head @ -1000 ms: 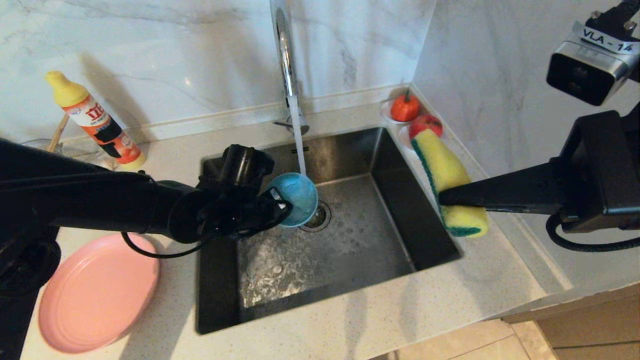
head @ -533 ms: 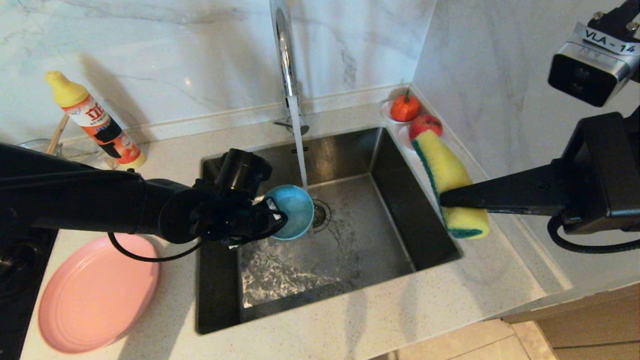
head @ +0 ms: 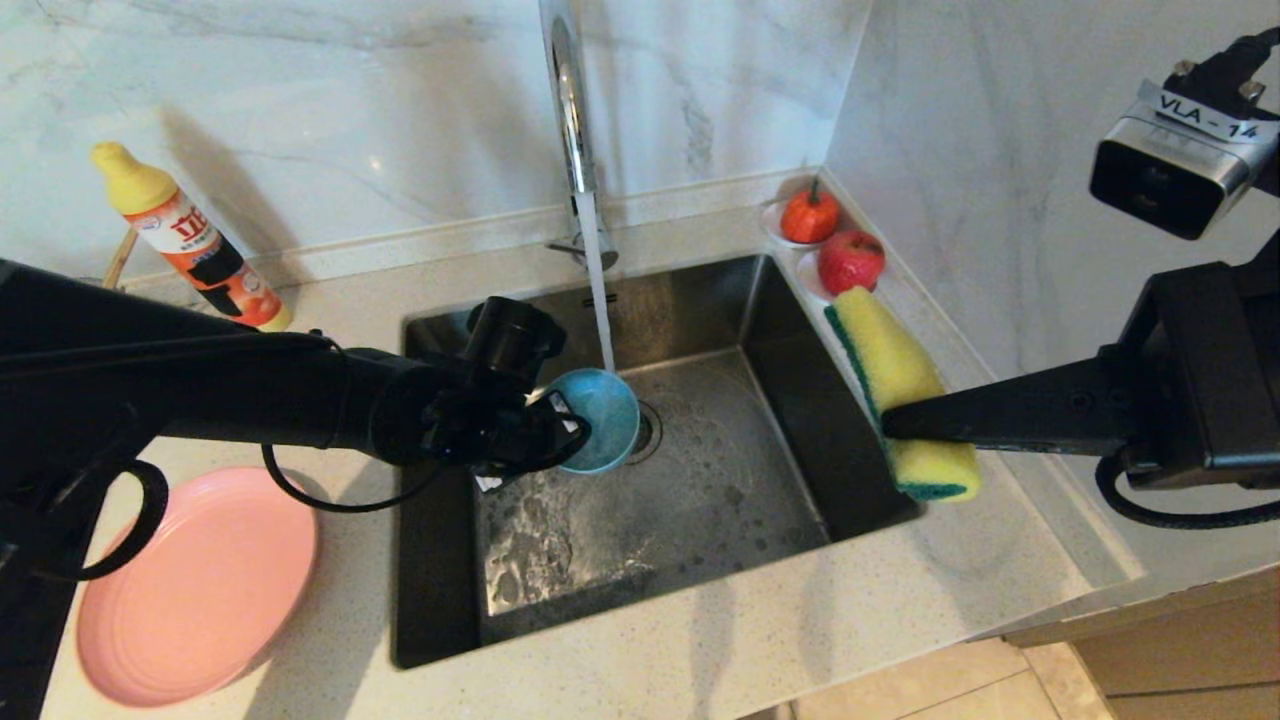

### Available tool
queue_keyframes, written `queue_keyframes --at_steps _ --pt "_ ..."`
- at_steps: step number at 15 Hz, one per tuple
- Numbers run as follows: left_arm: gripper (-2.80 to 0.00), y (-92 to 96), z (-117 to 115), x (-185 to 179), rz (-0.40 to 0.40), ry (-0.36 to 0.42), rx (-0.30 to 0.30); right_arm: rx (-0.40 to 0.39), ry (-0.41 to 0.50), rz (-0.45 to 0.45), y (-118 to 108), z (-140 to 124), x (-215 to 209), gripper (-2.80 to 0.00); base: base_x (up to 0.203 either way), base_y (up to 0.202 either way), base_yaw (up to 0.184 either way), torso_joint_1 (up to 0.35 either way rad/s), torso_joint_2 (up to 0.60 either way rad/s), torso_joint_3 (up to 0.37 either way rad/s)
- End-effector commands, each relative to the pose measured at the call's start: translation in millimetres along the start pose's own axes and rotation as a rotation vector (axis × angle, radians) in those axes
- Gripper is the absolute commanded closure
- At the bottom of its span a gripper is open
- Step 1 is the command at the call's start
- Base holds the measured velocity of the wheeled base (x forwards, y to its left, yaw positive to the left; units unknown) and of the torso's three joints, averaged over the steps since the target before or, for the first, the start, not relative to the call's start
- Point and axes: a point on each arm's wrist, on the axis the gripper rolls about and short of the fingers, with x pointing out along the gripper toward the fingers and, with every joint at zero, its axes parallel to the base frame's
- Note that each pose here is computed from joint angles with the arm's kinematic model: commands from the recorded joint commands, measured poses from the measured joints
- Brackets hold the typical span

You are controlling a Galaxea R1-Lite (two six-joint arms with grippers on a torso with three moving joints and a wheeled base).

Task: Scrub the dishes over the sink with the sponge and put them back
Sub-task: Rinse the bowl

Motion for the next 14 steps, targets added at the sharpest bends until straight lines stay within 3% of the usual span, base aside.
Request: queue_keyframes --at_steps 1,3,14 --pt "0.0 -3.3 2.0 5.2 -0.004 -0.008 -0.022 0.004 0.005 0.0 -2.2 -2.7 1.5 0.0 0.0 0.0 0.0 0.0 0.0 0.0" --pt "0.0 -5.8 3.3 8.7 -0.009 -0.012 -0.043 -0.005 -0.015 0.017 -3.3 -3.2 3.6 0.0 0.0 0.0 0.0 0.0 0.0 0.0" --pt "0.0 -4.9 5.1 0.6 -0.001 -0.006 -0.043 -0.013 -0.044 0.034 -1.3 -2.0 0.5 0.0 0.0 0.0 0.0 0.0 0.0 0.0"
